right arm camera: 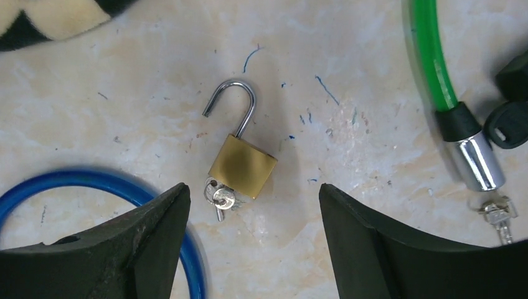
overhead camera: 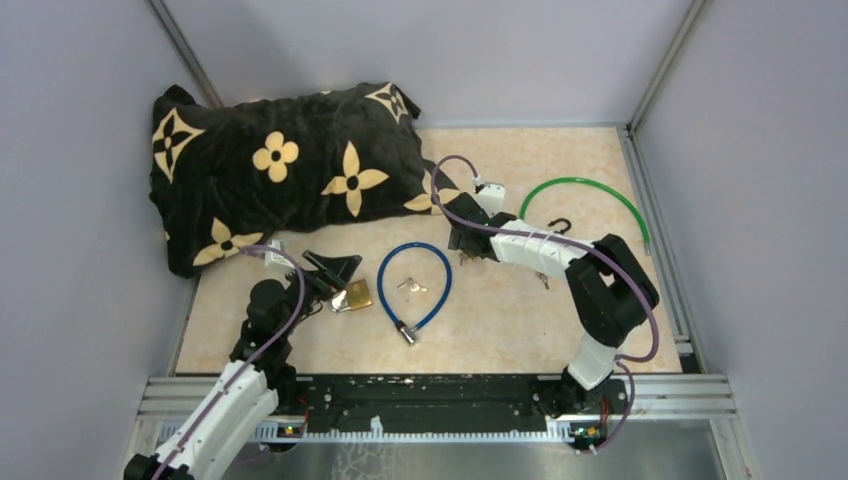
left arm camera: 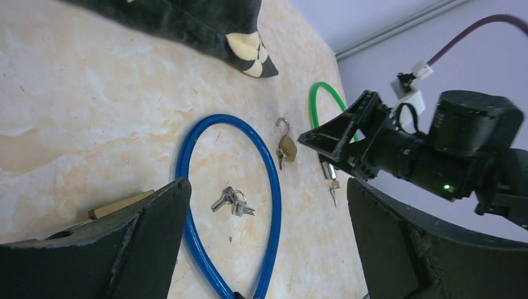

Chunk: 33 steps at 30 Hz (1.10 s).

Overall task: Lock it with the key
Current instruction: Pick up the lock from the center of the board.

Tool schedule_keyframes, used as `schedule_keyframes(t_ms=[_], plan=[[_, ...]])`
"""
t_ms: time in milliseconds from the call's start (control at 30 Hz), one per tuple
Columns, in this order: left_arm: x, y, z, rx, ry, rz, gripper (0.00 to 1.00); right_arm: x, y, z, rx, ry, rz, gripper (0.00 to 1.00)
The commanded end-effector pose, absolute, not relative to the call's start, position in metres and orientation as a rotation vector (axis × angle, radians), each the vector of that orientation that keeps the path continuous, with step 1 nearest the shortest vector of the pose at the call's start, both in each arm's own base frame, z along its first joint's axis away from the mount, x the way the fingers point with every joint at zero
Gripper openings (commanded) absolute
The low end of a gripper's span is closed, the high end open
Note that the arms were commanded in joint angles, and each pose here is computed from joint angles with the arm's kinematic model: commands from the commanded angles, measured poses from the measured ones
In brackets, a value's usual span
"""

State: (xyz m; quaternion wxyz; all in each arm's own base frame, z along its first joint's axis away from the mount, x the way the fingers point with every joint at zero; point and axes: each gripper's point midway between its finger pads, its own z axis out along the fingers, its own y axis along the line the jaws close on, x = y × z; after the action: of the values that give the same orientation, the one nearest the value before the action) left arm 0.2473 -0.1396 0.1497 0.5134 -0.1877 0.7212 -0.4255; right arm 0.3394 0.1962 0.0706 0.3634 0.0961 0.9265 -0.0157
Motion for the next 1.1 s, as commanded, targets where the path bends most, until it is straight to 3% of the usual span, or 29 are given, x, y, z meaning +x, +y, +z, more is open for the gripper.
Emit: schedule_keyframes(t_ms=[0,167,367,667,800,1067], plan=[[0.248,-0.132,0.154,-0.446,1.69,-0.987,0.98,0.357,0.207,0.066,0.394,2.332,0.013,0.75],[0.247,-0.13,0.158,-0.447,1.667,-0.992,0.98,0.357,0.204,0.045,0.379,2.394,-0.044,0.72],[0.247,-0.132,0.158,-0.446,1.667,-1.004,0.98,0.327,0.192,0.021,0.248,2.512,-0.085,0.54],[0.246,-0.134,0.159,-0.445,1.67,-1.023,0.98,0.307,0.139,0.025,0.028,2.653,-0.152,0.64],[0.246,-0.134,0.159,-0.441,1.668,-1.023,0.98,0.316,0.166,0.027,-0.191,2.688,0.095,0.66],[0.246,-0.135,0.159,-0.44,1.669,-1.025,0.98,0.335,0.18,0.03,-0.558,2.674,0.113,0.71]])
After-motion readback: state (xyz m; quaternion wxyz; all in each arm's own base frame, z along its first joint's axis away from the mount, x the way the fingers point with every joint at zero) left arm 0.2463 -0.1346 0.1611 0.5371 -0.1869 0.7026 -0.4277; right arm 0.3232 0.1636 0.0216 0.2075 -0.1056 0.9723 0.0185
